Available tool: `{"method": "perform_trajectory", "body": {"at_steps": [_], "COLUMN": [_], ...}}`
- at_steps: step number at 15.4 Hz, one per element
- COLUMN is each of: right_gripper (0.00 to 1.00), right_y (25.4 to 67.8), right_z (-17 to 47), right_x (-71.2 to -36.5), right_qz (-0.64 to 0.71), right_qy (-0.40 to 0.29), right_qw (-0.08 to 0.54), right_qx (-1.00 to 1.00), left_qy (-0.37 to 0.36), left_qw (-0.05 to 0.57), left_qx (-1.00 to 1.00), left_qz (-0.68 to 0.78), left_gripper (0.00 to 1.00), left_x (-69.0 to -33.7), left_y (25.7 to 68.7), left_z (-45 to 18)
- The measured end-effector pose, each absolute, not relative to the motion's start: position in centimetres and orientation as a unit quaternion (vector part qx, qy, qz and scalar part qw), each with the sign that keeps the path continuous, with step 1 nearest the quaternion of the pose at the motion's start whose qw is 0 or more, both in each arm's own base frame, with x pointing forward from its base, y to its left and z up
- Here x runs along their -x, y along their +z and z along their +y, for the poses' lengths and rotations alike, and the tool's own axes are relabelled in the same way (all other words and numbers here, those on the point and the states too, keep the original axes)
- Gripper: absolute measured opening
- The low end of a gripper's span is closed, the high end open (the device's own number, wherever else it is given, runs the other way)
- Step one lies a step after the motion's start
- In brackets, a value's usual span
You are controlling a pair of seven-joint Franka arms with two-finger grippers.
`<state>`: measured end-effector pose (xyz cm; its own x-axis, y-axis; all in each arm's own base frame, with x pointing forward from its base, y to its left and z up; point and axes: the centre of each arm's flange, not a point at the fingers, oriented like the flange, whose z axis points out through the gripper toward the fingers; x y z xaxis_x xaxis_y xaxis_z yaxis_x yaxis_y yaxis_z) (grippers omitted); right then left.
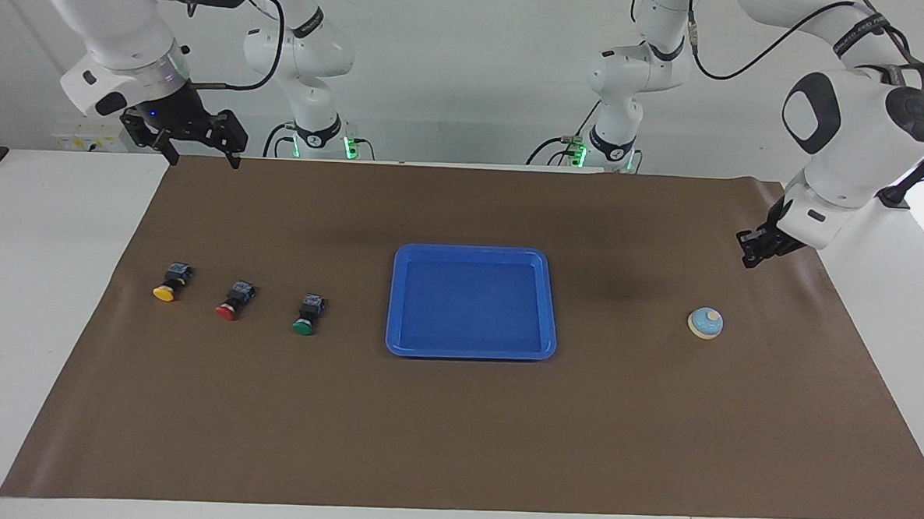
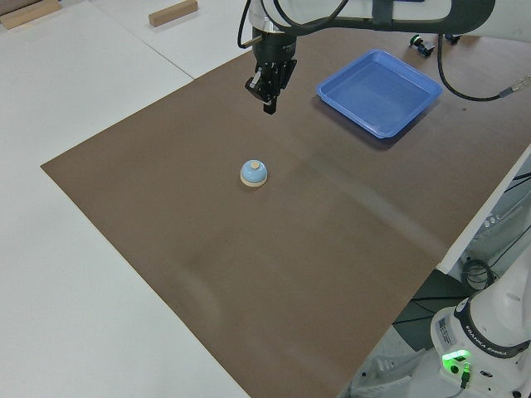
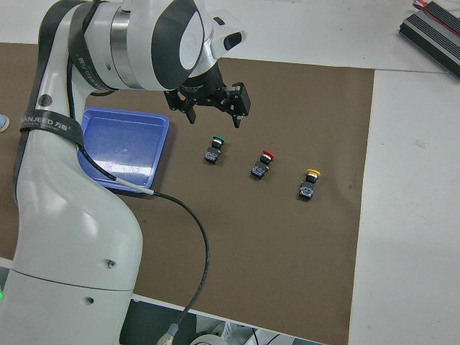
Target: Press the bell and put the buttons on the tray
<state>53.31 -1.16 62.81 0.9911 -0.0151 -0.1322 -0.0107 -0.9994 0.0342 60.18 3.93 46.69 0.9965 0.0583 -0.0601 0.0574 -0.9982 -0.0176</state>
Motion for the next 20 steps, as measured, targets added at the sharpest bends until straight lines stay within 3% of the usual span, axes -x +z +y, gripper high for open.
{"method": "perform_trajectory", "body": {"at_steps": [3, 7, 20], "right_gripper": [1.00, 1.00, 1.00], "right_y": [62.8, 62.8, 62.8], "right_z": [-1.2, -1.2, -1.2], "right_x": [-53.3, -53.3, -53.3], "right_qz": [-0.006, -0.006, -0.006], "right_qy": [-0.066, -0.066, -0.066], "right_qw": [0.017, 0.017, 0.017], "right_qx": [-0.998, -0.998, -0.998], "left_qy": [0.015, 0.008, 0.009], "left_qw": [0.007, 0.005, 0.001], "left_qx": [0.999, 0.999, 1.000], "left_qz": [-0.037, -0.036, -0.029], "left_gripper": [0.01, 0.01, 0.01], "left_x": [-60.1, -59.7, -59.6], "left_y": [41.8, 38.7, 33.9], "left_z": [5.1, 5.0, 4.2]}}
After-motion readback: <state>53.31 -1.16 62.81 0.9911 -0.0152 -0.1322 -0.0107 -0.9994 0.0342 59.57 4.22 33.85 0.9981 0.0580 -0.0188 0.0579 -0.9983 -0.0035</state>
